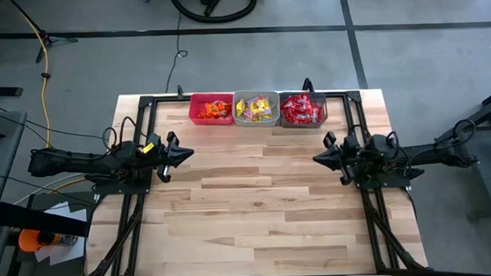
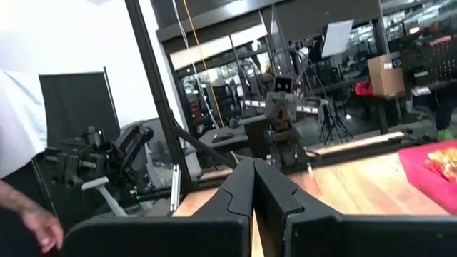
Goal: Sort candy
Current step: Return to Home Position
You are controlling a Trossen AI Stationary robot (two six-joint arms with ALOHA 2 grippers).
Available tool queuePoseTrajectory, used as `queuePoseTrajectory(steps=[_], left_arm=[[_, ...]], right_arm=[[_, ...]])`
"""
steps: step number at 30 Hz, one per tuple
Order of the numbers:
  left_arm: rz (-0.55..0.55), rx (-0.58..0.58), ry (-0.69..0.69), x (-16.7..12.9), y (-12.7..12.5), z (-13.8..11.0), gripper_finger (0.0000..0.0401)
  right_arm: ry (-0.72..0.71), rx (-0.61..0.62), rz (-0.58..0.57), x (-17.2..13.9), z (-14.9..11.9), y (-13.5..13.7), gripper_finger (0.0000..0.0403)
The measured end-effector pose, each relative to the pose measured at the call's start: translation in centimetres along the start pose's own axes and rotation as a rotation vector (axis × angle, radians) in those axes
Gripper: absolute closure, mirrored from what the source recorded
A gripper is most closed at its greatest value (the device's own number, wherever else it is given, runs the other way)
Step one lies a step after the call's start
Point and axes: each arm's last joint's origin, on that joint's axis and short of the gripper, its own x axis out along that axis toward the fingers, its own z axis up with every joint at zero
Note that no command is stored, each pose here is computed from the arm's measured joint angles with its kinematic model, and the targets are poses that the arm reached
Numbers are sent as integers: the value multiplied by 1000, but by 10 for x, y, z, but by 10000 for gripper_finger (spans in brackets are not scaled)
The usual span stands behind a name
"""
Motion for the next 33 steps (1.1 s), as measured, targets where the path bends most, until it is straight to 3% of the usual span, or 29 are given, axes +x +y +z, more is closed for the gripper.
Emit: queuePoseTrajectory(steps=[33], left_arm=[[0, 0, 0, 0, 0, 0, 401]], right_arm=[[367, 58, -110, -7, -35, -9, 402]])
